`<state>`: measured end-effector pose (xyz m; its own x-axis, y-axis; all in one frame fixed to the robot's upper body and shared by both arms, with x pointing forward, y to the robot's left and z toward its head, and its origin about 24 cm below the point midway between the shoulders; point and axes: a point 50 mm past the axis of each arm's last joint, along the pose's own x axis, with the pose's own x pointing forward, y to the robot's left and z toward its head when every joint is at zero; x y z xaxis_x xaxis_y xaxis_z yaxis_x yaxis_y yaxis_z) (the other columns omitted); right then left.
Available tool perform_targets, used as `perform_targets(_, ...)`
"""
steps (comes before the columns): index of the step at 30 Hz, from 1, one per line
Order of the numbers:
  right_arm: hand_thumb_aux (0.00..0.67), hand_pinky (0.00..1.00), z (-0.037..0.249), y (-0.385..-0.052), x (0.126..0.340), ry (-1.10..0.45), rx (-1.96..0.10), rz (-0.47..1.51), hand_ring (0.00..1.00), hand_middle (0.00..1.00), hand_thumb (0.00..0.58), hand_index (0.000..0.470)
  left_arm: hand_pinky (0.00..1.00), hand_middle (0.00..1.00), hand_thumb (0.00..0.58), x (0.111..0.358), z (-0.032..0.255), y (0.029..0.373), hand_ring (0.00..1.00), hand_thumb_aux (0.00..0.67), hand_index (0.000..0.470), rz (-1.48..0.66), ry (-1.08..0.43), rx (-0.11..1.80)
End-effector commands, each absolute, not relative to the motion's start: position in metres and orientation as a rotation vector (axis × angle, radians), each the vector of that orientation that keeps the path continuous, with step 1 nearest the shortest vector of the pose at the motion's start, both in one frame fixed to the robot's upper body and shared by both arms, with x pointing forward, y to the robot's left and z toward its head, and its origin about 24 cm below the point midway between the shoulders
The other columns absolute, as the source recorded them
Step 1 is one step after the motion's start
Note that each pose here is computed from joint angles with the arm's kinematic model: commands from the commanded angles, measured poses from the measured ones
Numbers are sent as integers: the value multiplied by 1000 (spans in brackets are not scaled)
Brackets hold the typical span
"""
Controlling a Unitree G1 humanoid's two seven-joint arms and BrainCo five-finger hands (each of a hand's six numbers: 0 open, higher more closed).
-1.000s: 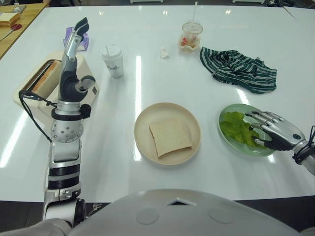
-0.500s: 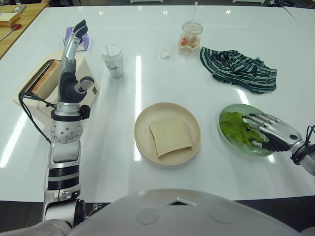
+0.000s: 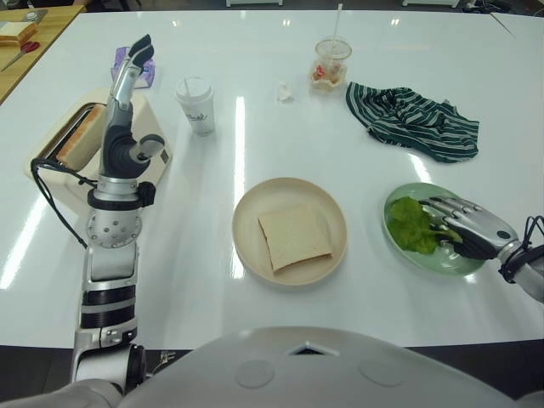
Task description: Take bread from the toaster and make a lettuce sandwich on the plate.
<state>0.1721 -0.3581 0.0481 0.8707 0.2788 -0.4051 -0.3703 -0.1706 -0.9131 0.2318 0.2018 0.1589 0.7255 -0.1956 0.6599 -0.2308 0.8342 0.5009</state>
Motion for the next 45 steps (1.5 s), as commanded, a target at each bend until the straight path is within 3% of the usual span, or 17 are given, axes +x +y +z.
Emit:
perform_targets(1, 670, 0, 45, -355, 167, 92, -1543, 585, 0, 0, 580, 470, 0, 0, 0, 233, 157, 203, 0, 0, 0, 12, -757, 622)
perform_targets(9, 670, 0, 93, -353, 187, -59, -1389, 418, 0, 0, 580, 470, 0, 0, 0, 234, 156, 203, 0, 0, 0, 18, -756, 622)
perform_targets(15, 670, 0, 137, -340, 193, -167, -1340, 418, 0, 0, 580, 470, 0, 0, 0, 237, 155, 203, 0, 0, 0, 29, -761, 613)
perform_targets(21, 670, 0, 154, -305, 209, -272, -1306, 516, 0, 0, 580, 470, 0, 0, 0, 234, 157, 204, 0, 0, 0, 51, -773, 607)
perform_targets(32, 670, 0, 117, -174, 262, -566, -1303, 921, 0, 0, 580, 470, 0, 0, 0, 226, 165, 217, 0, 0, 0, 96, -790, 624)
perform_targets(39, 670, 0, 89, -152, 271, -569, -1344, 1054, 0, 0, 580, 470, 0, 0, 0, 226, 164, 220, 0, 0, 0, 103, -782, 626)
perform_targets(45, 670, 0, 70, -155, 260, -522, -1341, 1144, 0, 0, 580, 470, 0, 0, 0, 228, 163, 220, 0, 0, 0, 95, -771, 625)
